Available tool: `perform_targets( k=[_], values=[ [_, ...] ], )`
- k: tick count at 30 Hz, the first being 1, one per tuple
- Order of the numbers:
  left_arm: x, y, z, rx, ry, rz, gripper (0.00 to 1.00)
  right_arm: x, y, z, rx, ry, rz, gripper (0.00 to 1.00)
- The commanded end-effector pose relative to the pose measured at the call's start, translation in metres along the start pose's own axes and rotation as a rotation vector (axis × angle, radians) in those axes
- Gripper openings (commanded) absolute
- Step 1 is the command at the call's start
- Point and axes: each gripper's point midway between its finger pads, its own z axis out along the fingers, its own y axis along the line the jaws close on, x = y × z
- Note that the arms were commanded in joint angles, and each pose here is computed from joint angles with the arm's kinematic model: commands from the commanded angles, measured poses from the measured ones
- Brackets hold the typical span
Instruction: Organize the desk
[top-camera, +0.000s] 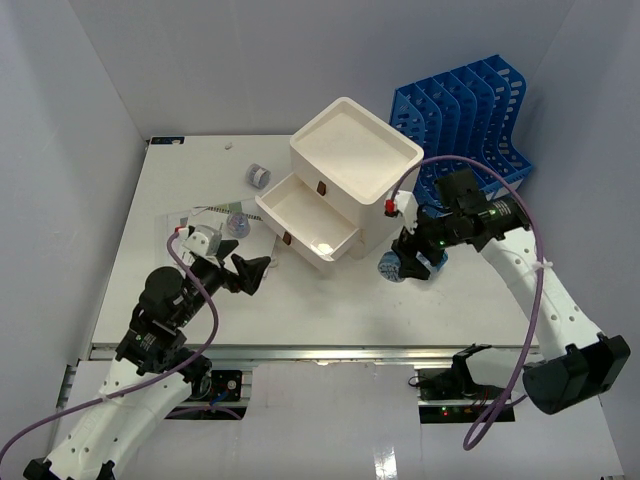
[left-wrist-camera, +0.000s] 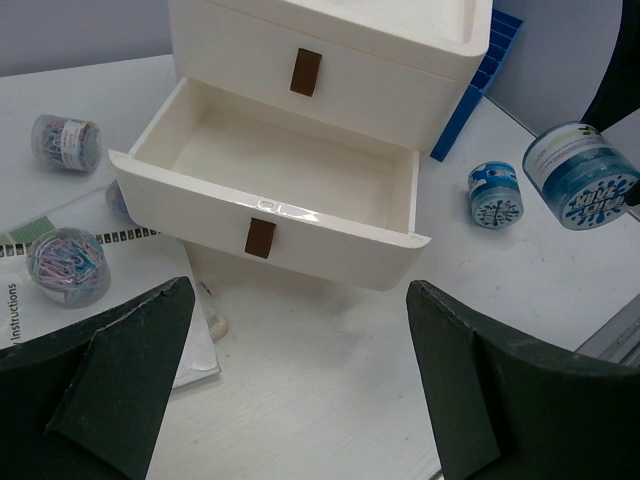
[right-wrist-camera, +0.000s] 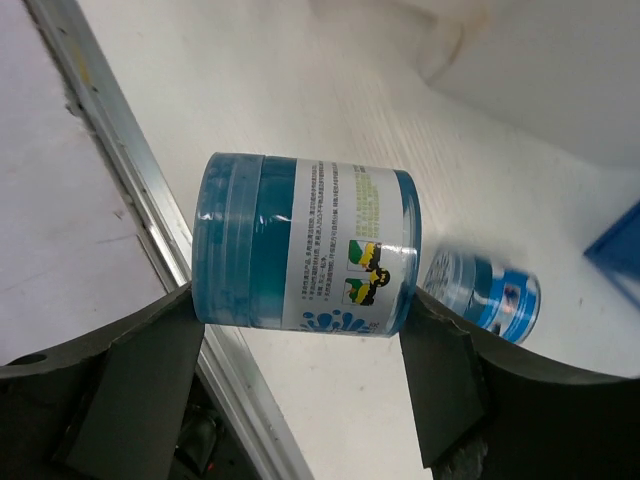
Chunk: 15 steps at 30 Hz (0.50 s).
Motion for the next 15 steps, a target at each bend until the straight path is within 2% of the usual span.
perform_targets(
  k=[1, 7, 15],
  values=[
    [-0.009, 0.009, -0.003, -0.047, -0.051, 0.017, 0.98, -0.084, 0.026, 0.006, -0.096, -0.169, -0.156, 0.08],
    [-0.007, 0.018, -0.002, -0.099, -0.045, 0.020, 0.98, -0.146, 0.036, 0.038, -0.044, -0.174, -0.199, 0.08],
    [-0.006, 0.021, -0.001, -0.112, -0.041, 0.024, 0.98, -0.175, -0.013, 0.080, 0.213, -0.130, -0.098, 0.10]
  ],
)
